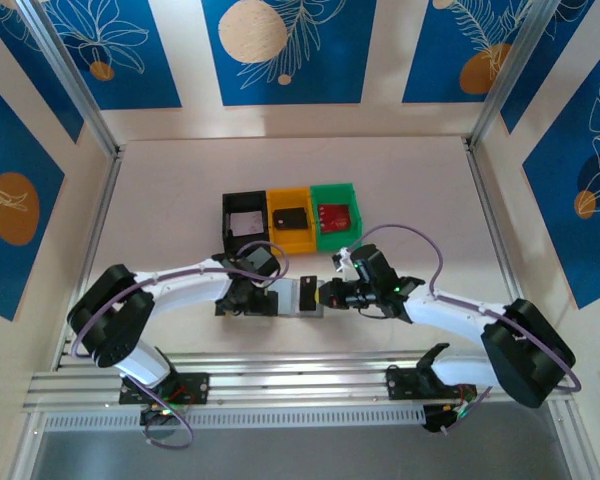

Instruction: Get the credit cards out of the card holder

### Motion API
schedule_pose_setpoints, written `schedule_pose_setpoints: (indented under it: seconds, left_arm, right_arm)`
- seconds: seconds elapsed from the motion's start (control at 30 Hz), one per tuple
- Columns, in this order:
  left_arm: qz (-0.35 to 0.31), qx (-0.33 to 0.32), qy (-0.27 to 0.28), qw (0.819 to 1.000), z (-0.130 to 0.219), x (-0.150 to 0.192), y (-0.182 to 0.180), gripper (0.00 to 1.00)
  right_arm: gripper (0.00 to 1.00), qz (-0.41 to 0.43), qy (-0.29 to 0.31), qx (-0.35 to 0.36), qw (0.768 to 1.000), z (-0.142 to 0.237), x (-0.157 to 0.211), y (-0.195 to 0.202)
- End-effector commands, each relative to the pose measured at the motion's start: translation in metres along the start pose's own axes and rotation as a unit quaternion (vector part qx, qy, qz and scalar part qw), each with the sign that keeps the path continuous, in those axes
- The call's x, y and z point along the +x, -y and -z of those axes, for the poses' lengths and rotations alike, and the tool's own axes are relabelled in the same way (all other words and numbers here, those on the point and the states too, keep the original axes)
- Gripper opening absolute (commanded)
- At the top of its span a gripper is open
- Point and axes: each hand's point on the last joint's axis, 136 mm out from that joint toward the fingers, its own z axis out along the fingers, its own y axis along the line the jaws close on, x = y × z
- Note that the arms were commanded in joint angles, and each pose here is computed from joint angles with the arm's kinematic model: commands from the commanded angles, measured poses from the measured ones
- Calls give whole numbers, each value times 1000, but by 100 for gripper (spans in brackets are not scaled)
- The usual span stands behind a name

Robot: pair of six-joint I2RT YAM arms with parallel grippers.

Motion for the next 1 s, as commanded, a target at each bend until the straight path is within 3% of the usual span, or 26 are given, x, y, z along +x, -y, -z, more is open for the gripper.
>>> schedule_pose_setpoints:
  seconds: [0.0, 0.17, 0.4, 0.77, 0.97]
  left_arm:
    - [-10, 4, 30, 999, 16, -10, -5, 99]
    - [-28, 89, 112, 989, 55, -25, 11, 99]
    - [-73, 226, 186, 953, 104, -26, 40, 99]
    - [-68, 414, 198, 886, 132, -14, 86, 99]
    - [-55, 475, 201, 855, 144, -12, 98, 96]
  right_arm:
    - [0, 13, -1, -28, 1000, 9, 3, -8]
    - [0, 27, 8, -85, 996, 24, 2, -27]
    - [0, 58, 10, -160, 985, 45, 5, -53]
    - [0, 100, -9, -235, 967, 64, 18, -85]
    - [0, 116, -18, -246, 962, 64, 24, -94]
